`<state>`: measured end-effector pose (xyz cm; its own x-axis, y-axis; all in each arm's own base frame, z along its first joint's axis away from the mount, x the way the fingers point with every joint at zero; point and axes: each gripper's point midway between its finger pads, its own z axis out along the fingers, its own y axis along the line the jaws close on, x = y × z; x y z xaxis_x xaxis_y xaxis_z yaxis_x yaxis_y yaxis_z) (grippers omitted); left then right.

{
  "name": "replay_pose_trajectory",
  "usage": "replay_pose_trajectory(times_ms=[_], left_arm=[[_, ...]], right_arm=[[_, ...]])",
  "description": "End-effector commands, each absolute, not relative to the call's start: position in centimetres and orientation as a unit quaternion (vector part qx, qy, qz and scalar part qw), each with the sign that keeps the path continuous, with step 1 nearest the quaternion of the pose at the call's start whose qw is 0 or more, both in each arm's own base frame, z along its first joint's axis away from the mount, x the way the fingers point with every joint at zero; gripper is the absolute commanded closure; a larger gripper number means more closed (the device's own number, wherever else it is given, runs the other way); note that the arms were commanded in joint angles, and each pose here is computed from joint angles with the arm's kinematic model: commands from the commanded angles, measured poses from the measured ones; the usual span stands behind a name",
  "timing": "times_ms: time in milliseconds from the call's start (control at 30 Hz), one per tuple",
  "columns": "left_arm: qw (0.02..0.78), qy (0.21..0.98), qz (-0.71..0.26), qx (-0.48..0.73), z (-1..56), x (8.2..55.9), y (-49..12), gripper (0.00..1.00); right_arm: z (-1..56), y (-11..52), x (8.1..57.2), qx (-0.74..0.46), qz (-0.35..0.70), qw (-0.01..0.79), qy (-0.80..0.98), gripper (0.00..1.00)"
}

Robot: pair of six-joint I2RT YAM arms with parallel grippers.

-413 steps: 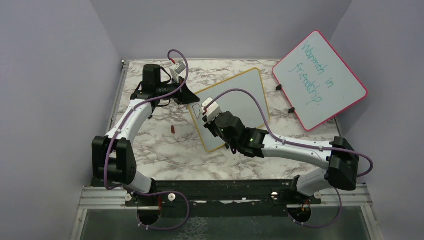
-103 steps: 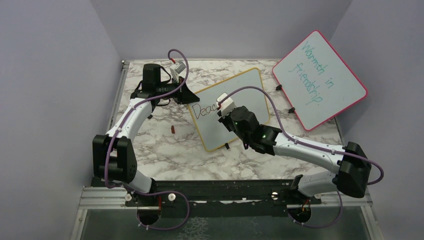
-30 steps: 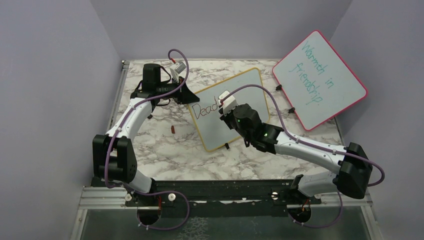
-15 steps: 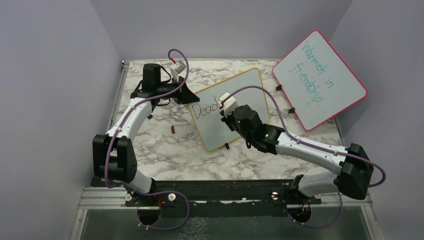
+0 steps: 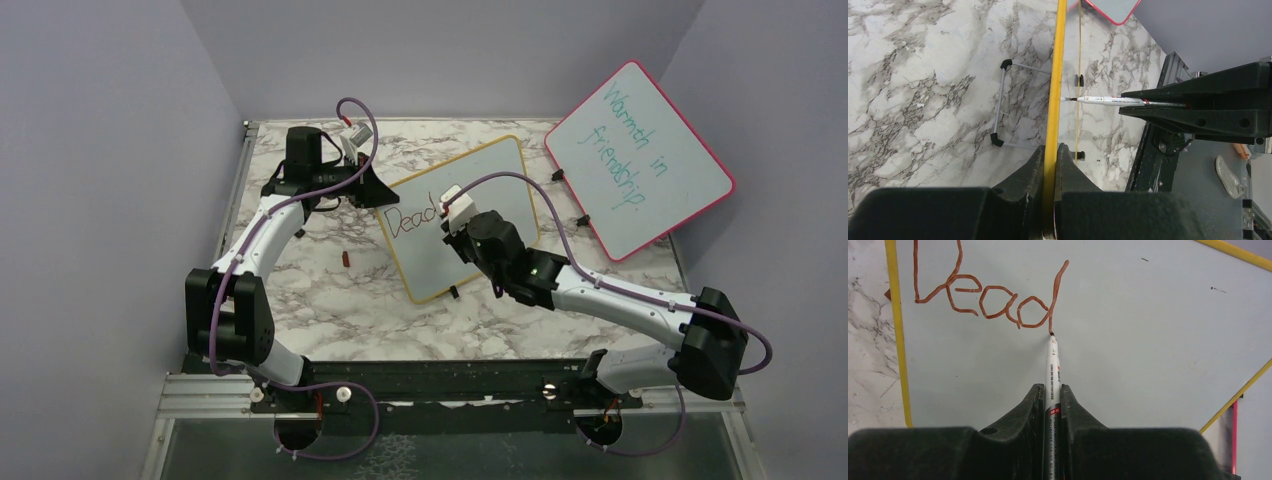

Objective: Write a sentence on the whiteboard

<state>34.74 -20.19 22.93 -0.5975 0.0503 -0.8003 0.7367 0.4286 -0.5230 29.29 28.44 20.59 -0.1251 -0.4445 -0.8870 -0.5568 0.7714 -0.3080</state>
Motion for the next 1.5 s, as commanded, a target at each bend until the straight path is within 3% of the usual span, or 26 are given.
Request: replay_pose_trajectory(times_ms=[0, 600, 1467], left_arm=[[0.359, 0.817, -0.384, 0.237, 17.8, 36.7, -17.9, 1.0], [0.359, 0.818, -0.383, 0.237, 17.7, 36.7, -17.9, 1.0], [0.355, 0.819, -0.384, 0.238, 17.5, 36.7, -17.9, 1.0]], right_arm=[[20.1, 26.9, 29.5, -0.319, 0.025, 0.569, 0.757, 1.0], [24.0, 26.4, 30.3, -0.296, 0.053, 0.62, 0.725, 1.0], [22.9, 26.4, 32.5, -0.293, 0.057, 0.609, 0.735, 0.99]])
